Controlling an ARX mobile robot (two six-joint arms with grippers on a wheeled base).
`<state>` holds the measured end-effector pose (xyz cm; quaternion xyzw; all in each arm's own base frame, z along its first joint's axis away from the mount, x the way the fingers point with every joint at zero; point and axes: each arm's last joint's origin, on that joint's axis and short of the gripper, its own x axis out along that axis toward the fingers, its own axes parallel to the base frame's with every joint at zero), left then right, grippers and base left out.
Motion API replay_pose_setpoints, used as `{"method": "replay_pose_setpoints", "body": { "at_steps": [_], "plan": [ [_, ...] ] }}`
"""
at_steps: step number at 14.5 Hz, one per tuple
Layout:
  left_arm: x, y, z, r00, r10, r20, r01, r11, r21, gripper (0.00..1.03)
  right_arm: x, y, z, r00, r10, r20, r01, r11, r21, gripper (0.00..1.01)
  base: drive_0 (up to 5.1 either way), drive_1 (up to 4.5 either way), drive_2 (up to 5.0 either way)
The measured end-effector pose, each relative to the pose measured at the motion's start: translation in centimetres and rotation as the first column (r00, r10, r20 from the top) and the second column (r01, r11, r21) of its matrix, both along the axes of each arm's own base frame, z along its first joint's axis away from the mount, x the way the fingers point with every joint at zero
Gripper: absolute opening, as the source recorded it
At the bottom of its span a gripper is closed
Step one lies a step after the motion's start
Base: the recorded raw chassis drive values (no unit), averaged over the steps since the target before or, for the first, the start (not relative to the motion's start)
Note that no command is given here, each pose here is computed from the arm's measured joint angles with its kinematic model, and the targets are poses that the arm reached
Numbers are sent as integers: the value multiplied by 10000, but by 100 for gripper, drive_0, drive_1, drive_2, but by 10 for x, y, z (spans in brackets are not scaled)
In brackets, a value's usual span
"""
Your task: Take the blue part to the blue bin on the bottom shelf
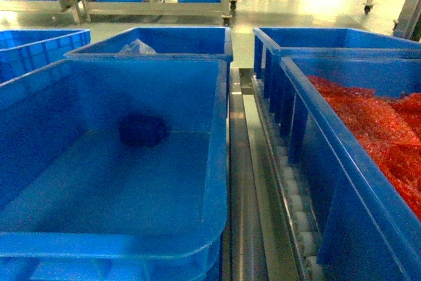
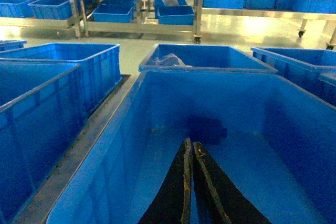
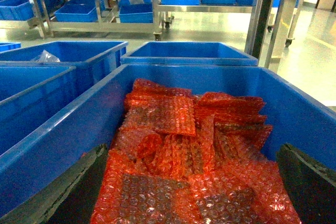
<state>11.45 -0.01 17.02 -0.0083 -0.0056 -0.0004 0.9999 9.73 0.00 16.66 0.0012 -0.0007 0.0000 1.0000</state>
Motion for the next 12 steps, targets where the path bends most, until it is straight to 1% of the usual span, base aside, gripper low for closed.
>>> {"method": "replay_pose_setpoints", "body": {
  "at_steps": [5, 6, 7, 8, 9, 12],
  "plan": [
    [-7, 0, -1, 10000, 0, -42, 0, 10000, 0, 2, 0, 0, 0, 10000, 0, 0, 0, 10000, 0, 98, 0, 0, 0],
    [-13, 0, -7, 9985, -19, -549, 19, 10000, 7, 2, 0, 0, 0, 10000, 0, 0, 0, 10000, 0, 98, 0, 0, 0],
    [-15, 0, -7, 9988, -15, -484, 15, 10000, 4, 2, 0, 0, 0, 10000, -4, -8, 4, 10000, 0, 98, 0, 0, 0],
    [-17, 0, -1, 9999, 4, 111, -4, 10000, 15, 2, 0, 0, 0, 10000, -4, 4, 4, 10000, 4, 98, 0, 0, 0],
    [-17, 0, -4, 9998, -26, -187, 27, 10000, 23, 2, 0, 0, 0, 10000, -27, -15, 27, 10000, 4, 98, 0, 0, 0],
    [-17, 0, -4, 9999, 4, -111, -4, 10000, 23, 2, 0, 0, 0, 10000, 0, 0, 0, 10000, 4, 98, 0, 0, 0]
  ]
}}
